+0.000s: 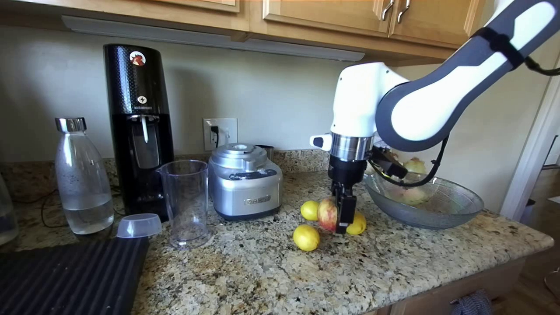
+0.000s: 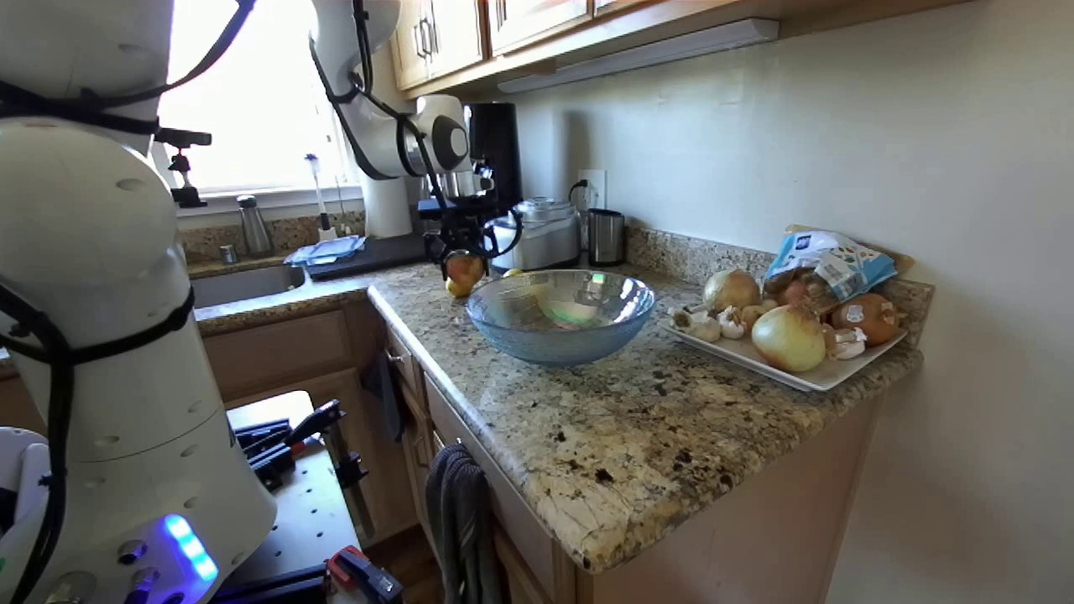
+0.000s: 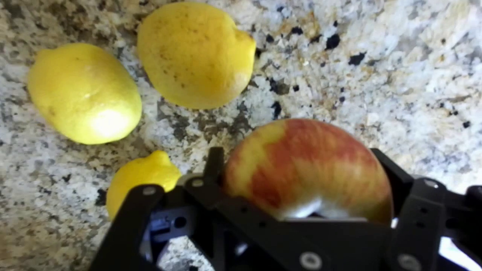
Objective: Put the apple and lemons inside the glass bowl
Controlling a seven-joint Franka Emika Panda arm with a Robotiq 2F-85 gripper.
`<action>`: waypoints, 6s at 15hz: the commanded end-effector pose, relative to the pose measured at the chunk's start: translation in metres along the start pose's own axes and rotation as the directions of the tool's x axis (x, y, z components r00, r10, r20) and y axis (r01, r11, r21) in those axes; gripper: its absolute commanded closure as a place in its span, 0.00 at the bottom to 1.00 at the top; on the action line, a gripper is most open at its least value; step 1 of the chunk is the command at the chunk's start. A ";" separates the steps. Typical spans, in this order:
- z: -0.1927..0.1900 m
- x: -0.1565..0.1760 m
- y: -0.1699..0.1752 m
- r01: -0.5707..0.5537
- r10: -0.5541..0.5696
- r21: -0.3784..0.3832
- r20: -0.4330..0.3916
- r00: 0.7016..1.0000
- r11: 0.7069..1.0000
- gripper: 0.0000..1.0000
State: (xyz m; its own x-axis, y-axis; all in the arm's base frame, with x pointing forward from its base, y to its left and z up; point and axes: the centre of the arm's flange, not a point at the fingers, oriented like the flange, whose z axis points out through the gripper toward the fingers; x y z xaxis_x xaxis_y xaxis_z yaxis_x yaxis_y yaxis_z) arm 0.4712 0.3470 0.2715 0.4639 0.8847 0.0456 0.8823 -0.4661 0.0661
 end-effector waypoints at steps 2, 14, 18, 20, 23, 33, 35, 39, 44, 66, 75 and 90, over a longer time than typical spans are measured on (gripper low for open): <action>-0.058 -0.019 -0.006 -0.125 0.127 -0.082 0.015 0.992 0.989 0.34; -0.120 -0.088 0.033 -0.525 0.554 -0.227 0.084 0.829 0.820 0.34; -0.109 -0.079 0.047 -0.559 0.584 -0.219 0.068 0.809 0.799 0.09; -0.110 -0.081 0.046 -0.575 0.601 -0.226 0.063 0.796 0.786 0.09; -0.110 -0.082 0.045 -0.582 0.608 -0.227 0.062 0.791 0.781 0.09; -0.097 -0.162 0.116 -0.737 0.763 -0.211 0.078 0.642 0.642 0.34; -0.082 -0.178 0.128 -0.767 0.792 -0.208 0.086 0.604 0.607 0.34; -0.044 -0.209 0.141 -0.814 0.831 -0.173 0.070 0.552 0.555 0.34; 0.010 -0.224 0.149 -0.831 0.844 -0.165 0.026 0.535 0.532 0.34; -0.108 -0.196 0.109 -0.724 0.735 -0.195 -0.024 0.678 0.662 0.00; -0.116 -0.111 0.052 -0.616 0.624 -0.155 0.006 0.781 0.772 0.00; -0.065 -0.019 -0.005 -0.482 0.486 -0.054 0.094 0.869 0.874 0.00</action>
State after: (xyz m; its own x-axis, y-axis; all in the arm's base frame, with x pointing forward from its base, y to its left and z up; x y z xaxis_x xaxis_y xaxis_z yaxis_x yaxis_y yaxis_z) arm 0.4552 0.3176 0.3278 0.8496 0.5267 -0.0283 0.5263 -0.8429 0.1118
